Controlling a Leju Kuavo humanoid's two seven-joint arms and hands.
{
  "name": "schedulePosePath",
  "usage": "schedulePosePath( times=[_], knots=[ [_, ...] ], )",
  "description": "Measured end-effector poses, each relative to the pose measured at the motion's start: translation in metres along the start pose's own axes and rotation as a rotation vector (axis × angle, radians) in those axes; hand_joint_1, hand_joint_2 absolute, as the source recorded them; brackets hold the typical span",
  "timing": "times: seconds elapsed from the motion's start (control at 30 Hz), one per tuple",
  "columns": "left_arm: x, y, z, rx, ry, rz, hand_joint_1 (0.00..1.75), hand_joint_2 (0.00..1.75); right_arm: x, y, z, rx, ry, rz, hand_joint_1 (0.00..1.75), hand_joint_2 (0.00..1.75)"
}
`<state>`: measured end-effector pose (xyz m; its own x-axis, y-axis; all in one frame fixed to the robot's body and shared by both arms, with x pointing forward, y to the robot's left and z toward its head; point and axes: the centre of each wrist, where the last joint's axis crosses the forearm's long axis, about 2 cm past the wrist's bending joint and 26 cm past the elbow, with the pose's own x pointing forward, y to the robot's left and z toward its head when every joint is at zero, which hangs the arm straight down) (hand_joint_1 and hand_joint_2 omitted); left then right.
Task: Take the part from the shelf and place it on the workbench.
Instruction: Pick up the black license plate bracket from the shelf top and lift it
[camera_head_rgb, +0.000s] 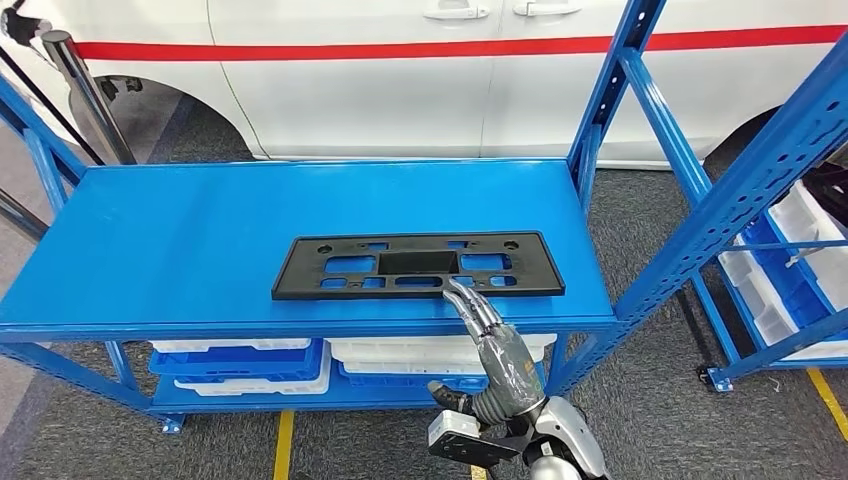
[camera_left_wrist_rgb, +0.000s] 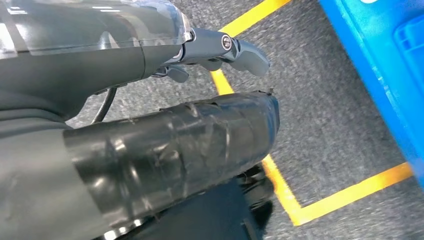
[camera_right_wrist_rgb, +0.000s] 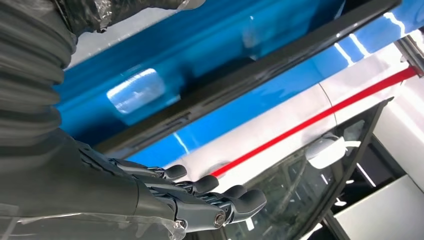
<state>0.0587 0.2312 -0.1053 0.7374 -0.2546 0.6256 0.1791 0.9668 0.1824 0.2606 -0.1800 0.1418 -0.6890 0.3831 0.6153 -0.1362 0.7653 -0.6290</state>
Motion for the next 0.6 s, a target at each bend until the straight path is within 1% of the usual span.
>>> schedulePosePath(
  times=[0.6],
  knots=[
    [0.002, -0.001, -0.001, -0.005, -0.006, -0.004, 0.00, 0.00, -0.004, -0.015, 0.001, -0.034, 0.001, 0.061, 0.00, 1.75]
  ],
)
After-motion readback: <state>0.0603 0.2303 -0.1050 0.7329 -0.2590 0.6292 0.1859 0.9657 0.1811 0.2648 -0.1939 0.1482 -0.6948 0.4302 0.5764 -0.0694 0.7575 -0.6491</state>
